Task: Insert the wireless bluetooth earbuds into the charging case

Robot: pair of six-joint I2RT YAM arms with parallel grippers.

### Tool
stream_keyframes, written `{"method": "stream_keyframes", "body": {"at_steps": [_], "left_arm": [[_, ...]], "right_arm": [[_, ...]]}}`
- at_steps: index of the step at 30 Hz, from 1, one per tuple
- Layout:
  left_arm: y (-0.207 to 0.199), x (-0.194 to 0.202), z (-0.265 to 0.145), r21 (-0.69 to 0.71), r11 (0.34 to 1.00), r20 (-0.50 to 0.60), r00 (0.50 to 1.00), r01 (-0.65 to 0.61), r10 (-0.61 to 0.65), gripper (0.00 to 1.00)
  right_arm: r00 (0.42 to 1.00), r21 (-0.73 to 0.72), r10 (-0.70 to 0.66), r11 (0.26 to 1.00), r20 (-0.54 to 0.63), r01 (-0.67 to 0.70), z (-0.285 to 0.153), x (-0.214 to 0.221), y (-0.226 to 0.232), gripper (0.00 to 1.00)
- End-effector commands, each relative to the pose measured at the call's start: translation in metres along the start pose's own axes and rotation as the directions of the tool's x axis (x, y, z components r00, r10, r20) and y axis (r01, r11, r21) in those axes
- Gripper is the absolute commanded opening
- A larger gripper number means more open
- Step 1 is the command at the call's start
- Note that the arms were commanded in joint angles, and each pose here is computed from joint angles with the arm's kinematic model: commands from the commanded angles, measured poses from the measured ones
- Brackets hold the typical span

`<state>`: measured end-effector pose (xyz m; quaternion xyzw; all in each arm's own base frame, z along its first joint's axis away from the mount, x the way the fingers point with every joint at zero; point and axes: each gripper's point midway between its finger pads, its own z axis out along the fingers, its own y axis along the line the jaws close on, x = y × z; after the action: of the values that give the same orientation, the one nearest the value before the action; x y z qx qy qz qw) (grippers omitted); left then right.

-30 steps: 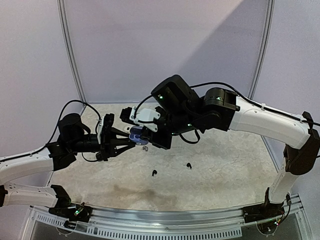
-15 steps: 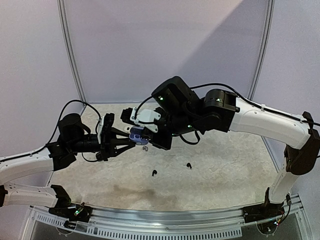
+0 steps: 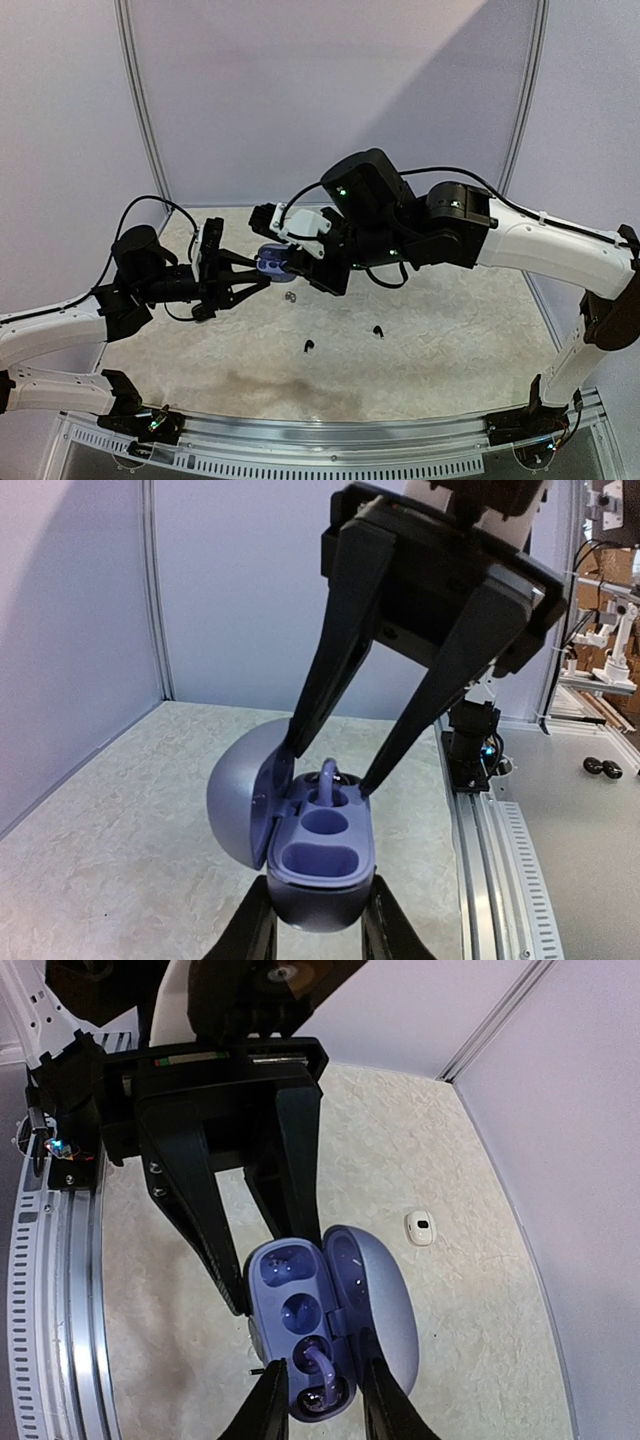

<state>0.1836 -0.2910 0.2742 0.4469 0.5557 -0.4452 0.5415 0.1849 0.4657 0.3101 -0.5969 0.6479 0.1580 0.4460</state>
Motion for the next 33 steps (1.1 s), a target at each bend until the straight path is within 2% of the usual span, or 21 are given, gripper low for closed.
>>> {"method": "stream_keyframes", "body": {"at_steps": [1, 4, 9, 13, 16, 22, 25, 26, 30, 33], "left_arm": [[0.009, 0.0, -0.001, -0.049, 0.998, 0.005, 0.999, 0.051, -0.05, 0.0], [0.017, 0.001, -0.003, -0.103, 0.991, 0.007, 0.996, 0.088, -0.087, 0.0], [0.031, 0.005, -0.009, -0.189, 0.972, 0.02, 0.991, 0.137, -0.136, 0.0], [0.054, 0.006, -0.018, -0.318, 0.932, 0.041, 0.984, 0.175, -0.171, 0.0], [0.072, 0.009, -0.032, -0.421, 0.885, 0.059, 0.98, 0.198, -0.191, 0.0], [0.1, 0.026, -0.059, -0.567, 0.791, 0.063, 0.969, 0.23, -0.238, 0.0], [0.106, 0.031, -0.069, -0.606, 0.764, 0.058, 0.97, 0.221, -0.235, 0.0], [0.107, 0.03, -0.071, -0.614, 0.759, 0.055, 0.971, 0.216, -0.231, 0.0], [0.111, 0.03, -0.079, -0.641, 0.744, 0.043, 0.977, 0.189, -0.211, 0.0], [0.112, 0.032, -0.081, -0.645, 0.747, 0.033, 0.982, 0.164, -0.188, 0.0]], "right_arm": [[0.996, 0.064, 0.051, 0.996, 0.079, -0.056, -0.021, -0.013, -0.02, 0.27], [0.982, 0.074, 0.086, 0.992, 0.167, -0.099, -0.039, -0.024, -0.029, 0.27], [0.918, 0.048, 0.133, 0.986, 0.375, -0.162, -0.08, -0.056, -0.045, 0.31], [0.886, 0.084, 0.214, 0.959, 0.412, -0.271, -0.088, -0.053, -0.072, 0.37], [0.882, 0.143, 0.311, 0.914, 0.353, -0.38, -0.069, -0.026, -0.098, 0.44], [0.812, 0.224, 0.521, 0.785, 0.265, -0.577, -0.014, 0.033, -0.141, 0.54], [0.803, 0.278, 0.57, 0.754, 0.173, -0.595, 0.029, 0.06, -0.143, 0.58], [0.804, 0.288, 0.585, 0.756, 0.105, -0.588, 0.053, 0.076, -0.138, 0.62], [0.76, 0.289, 0.649, 0.735, -0.039, -0.613, 0.121, 0.11, -0.122, 0.72], [0.744, 0.302, 0.664, 0.727, -0.078, -0.617, 0.161, 0.13, -0.116, 0.76]]}}
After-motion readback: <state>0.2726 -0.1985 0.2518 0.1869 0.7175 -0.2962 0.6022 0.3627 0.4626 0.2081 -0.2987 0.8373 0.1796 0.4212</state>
